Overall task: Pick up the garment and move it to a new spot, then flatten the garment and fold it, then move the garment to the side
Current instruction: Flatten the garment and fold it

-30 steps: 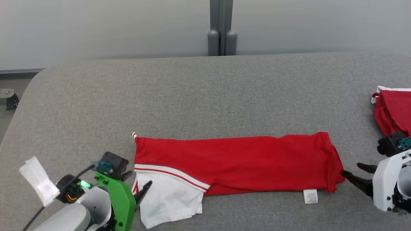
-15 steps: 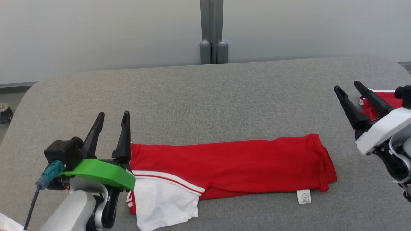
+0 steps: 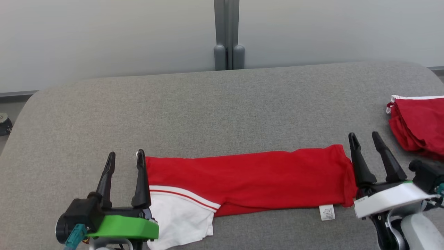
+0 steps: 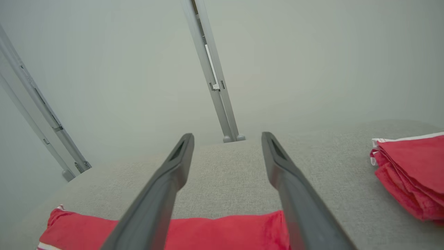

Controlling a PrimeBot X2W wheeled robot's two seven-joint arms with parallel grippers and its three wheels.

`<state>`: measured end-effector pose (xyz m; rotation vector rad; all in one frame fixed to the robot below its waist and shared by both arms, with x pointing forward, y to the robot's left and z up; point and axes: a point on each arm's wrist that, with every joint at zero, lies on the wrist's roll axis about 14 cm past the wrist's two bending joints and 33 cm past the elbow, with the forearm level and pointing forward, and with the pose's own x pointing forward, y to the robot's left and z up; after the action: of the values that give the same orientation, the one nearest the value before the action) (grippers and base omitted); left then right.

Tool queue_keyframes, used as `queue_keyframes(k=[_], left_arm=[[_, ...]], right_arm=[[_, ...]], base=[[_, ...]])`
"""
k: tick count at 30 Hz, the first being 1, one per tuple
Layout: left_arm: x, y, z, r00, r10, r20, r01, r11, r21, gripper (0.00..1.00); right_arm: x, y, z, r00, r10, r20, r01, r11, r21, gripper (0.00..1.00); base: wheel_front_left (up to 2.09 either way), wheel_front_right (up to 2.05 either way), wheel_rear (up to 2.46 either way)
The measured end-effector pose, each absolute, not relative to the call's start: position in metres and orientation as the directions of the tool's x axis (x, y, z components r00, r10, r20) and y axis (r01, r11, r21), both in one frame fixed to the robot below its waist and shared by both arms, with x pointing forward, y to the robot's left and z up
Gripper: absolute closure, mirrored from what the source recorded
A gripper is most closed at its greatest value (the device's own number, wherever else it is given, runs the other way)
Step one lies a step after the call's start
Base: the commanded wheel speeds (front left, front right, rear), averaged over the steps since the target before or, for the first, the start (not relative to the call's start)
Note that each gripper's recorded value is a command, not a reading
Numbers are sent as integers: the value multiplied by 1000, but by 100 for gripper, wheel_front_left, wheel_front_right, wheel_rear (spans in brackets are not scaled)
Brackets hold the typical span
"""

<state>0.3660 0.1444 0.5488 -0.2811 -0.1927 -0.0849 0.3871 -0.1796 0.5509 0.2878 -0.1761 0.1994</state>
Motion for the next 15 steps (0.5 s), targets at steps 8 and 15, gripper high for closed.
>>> queue_keyframes(k=[8, 15], left_arm=[[355, 145, 532, 984, -74, 162, 115, 959, -260, 0], [355, 139, 525, 986, -88, 139, 124, 955, -271, 0]], right_arm=[[377, -170, 532, 974, 164, 158, -202, 944, 260, 0], [380, -179, 500, 987, 149, 54, -158, 962, 221, 0]], base=[[0, 0, 0], [0, 0, 0]])
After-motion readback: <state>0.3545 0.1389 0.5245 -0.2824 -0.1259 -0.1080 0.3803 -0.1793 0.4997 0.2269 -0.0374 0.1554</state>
